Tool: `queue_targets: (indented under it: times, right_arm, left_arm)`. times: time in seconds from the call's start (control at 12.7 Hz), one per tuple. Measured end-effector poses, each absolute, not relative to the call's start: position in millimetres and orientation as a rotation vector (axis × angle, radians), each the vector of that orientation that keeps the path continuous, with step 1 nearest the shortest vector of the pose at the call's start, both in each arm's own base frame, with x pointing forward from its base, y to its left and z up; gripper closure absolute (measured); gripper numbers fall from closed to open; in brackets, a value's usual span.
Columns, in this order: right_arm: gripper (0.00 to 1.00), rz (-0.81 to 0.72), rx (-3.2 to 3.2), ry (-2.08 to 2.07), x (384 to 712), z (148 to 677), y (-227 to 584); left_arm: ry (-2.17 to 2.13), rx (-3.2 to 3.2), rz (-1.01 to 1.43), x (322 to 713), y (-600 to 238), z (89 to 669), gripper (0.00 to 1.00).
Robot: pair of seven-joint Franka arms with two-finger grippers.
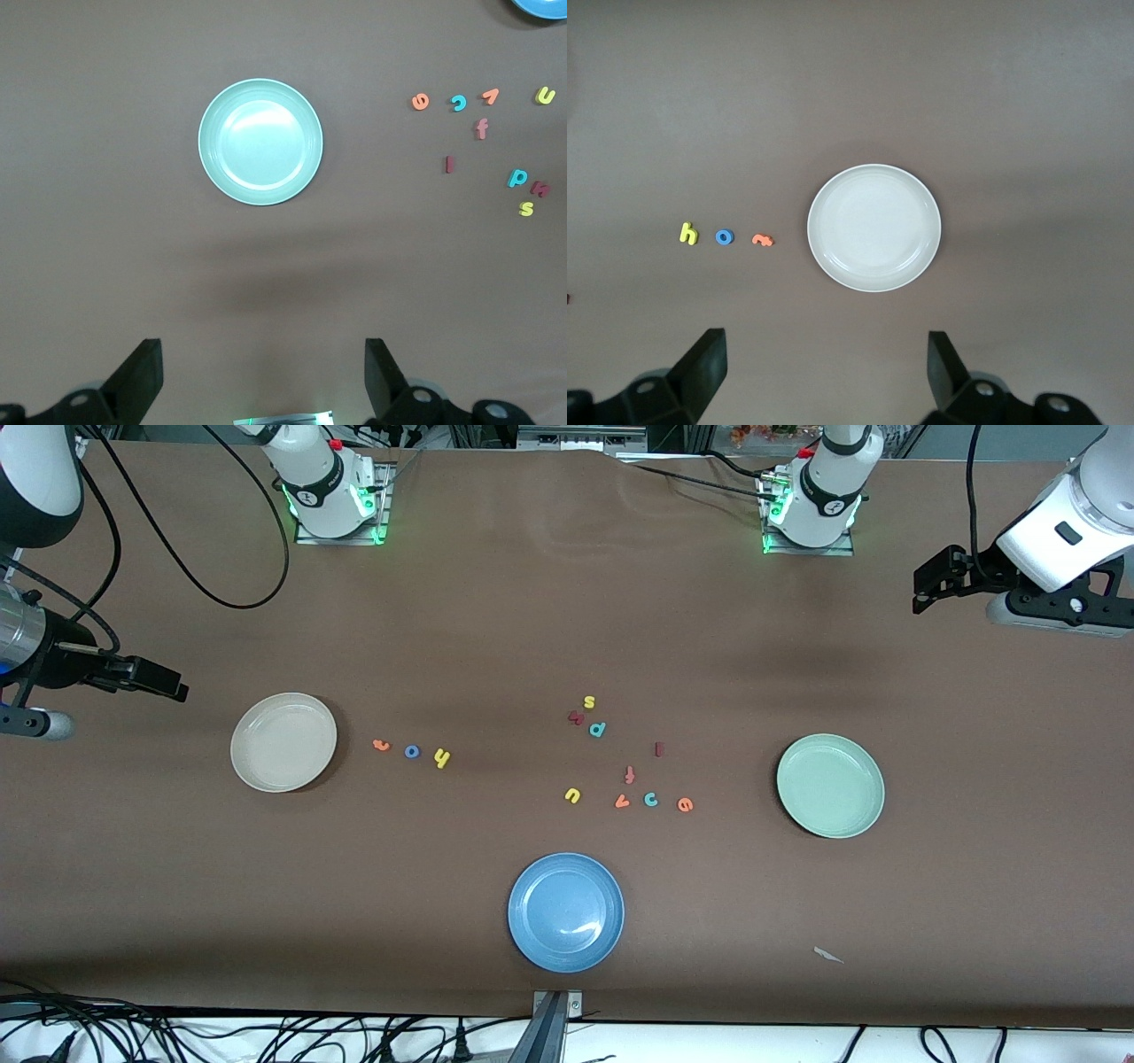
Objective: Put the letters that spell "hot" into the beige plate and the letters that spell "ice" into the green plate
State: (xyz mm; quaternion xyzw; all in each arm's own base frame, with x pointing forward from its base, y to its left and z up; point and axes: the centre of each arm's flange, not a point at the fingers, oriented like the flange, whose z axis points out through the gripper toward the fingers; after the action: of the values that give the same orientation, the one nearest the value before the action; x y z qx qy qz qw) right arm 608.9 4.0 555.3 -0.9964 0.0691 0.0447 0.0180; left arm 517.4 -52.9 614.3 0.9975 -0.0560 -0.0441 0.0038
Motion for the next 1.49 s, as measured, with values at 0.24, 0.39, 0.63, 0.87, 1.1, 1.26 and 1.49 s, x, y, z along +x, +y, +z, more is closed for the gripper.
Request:
queue_targets:
  times: [0.24,0.39,0.63,0.87,1.1,1.26,1.49]
  right_arm:
    - [0.0,0.141,-3.095,0.216,608.7,555.2,3.2]
    - [0.0,0.142,-3.095,0.219,608.7,555.2,1.8]
    - [0.0,0.143,-3.095,0.22,608.6,555.1,1.7]
    - [0.0,0.148,-3.095,0.22,608.3,554.9,1.7]
    - [0.0,0.166,-3.094,0.219,606.9,554.0,1.8]
    - [0.0,0.169,-3.094,0.219,606.7,553.8,1.8]
    - [0.0,0.17,-3.094,0.219,606.6,553.8,1.8]
  left_arm:
    - [-0.175,3.126,-0.135,517.7,-52.9,615.3,0.0]
    - [-0.175,3.126,-0.136,517.8,-52.9,615.2,0.0]
    - [-0.174,3.126,-0.138,517.7,-52.8,615.1,0.0]
    - [-0.174,3.126,-0.137,517.6,-52.6,615.6,0.0]
    - [-0.174,3.126,-0.14,517.7,-52.6,615.2,0.0]
    - [-0.174,3.126,-0.141,517.6,-52.6,615.1,0.0]
    - [-0.174,3.126,-0.142,517.6,-52.6,615.1,0.0]
